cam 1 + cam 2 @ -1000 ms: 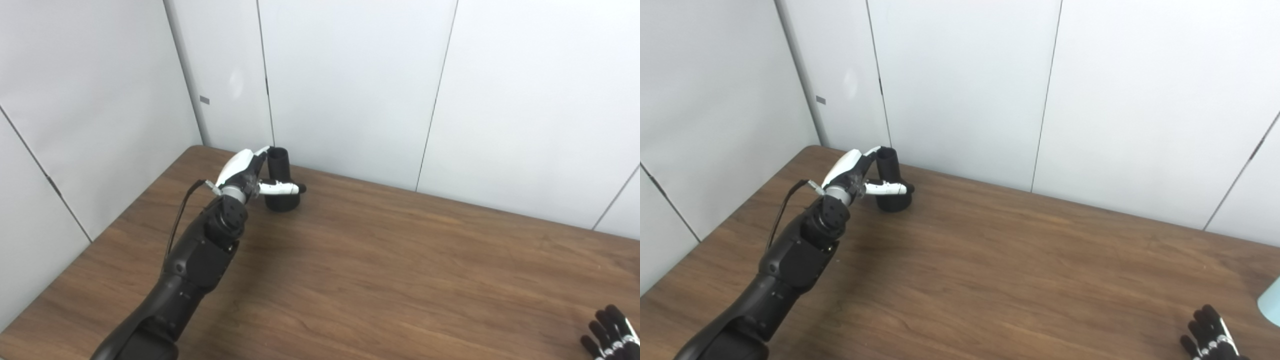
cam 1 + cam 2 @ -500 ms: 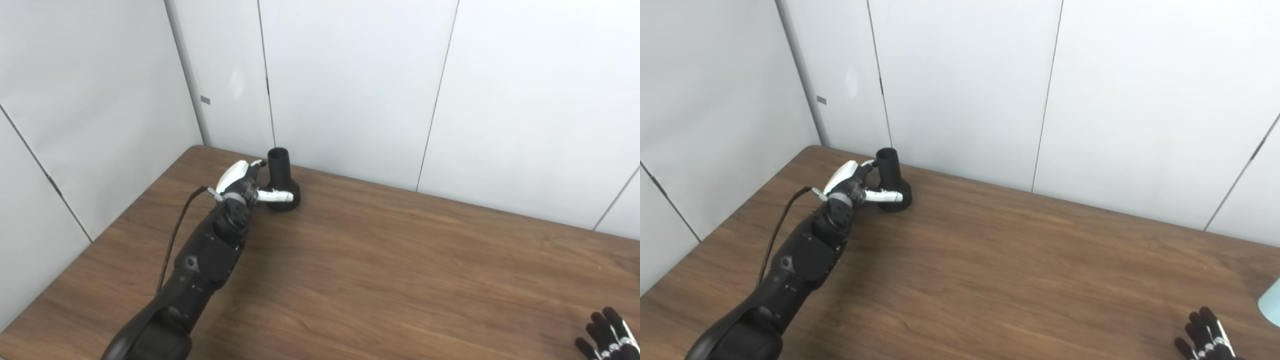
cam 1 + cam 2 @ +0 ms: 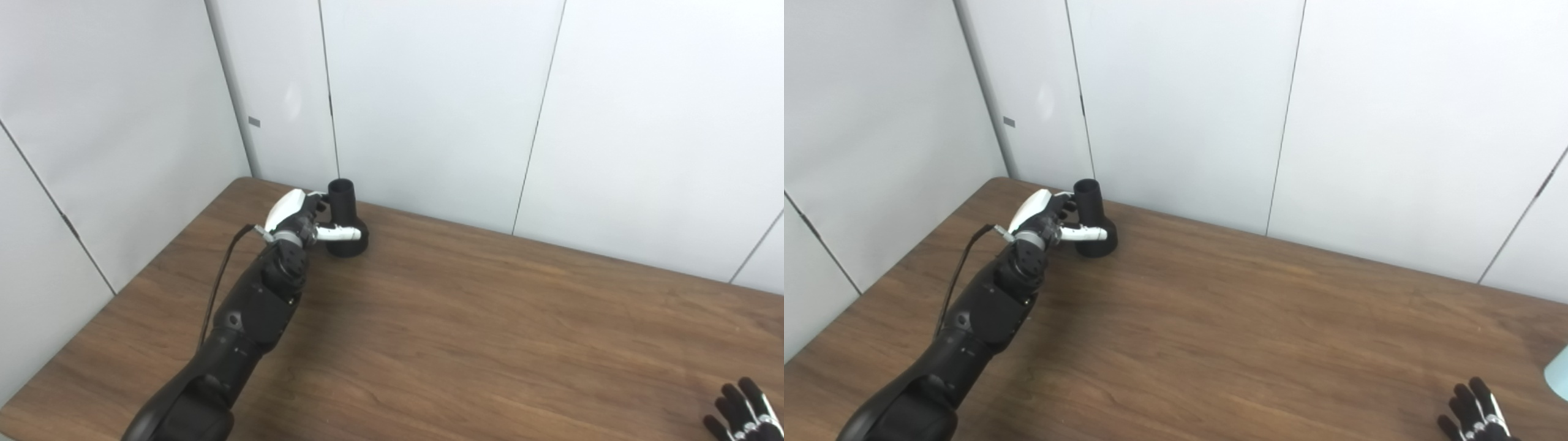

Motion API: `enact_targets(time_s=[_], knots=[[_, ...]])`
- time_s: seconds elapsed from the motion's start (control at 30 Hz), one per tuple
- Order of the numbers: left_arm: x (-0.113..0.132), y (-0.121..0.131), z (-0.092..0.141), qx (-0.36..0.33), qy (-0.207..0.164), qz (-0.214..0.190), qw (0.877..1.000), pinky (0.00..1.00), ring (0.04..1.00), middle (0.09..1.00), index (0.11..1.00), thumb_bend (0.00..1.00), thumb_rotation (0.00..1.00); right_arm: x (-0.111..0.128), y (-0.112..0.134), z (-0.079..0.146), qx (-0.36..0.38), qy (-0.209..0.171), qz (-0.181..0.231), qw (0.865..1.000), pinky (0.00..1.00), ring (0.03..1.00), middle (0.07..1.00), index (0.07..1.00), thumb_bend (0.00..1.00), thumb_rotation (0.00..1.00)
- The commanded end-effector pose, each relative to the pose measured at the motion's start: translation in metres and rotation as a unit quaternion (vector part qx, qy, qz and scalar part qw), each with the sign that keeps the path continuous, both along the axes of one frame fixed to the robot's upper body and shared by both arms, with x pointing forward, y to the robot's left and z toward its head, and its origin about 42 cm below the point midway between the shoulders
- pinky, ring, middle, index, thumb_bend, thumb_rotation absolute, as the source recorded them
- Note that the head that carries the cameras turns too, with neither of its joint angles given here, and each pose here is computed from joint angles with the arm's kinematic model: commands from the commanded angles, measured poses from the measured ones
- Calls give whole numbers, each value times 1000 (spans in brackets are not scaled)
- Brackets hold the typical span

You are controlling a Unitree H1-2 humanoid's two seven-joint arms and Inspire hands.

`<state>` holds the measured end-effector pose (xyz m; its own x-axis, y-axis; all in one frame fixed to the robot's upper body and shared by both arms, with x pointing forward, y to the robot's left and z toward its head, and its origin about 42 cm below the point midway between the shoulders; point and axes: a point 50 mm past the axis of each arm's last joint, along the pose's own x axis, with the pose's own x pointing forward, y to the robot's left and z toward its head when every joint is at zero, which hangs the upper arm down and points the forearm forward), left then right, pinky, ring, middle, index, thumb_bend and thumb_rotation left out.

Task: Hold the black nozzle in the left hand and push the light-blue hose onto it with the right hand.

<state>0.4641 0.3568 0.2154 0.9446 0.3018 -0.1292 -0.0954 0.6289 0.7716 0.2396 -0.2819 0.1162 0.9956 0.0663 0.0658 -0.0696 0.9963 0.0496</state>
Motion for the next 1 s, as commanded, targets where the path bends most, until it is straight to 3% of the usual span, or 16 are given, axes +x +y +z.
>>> enact_targets(time_s=[0.0,0.33,0.73,0.97], knots=[[7,-7,32,12,-40,-20,999,851,867,841,842,973,375,2,-2,14,-4,-28,1,1000,946,970,957,973,686,1000],[8,-17,42,50,-36,-46,997,997,946,892,876,974,405,2,-3,17,-13,-32,-3,999,912,965,958,981,672,1000],[9,-16,34,76,-27,-40,996,1000,948,880,866,941,374,1,-3,20,-11,-37,-3,999,898,958,951,980,639,1000],[12,-13,24,74,-33,-20,997,932,887,834,822,914,354,1,-2,22,-9,-35,-4,999,910,956,942,983,643,1000]])
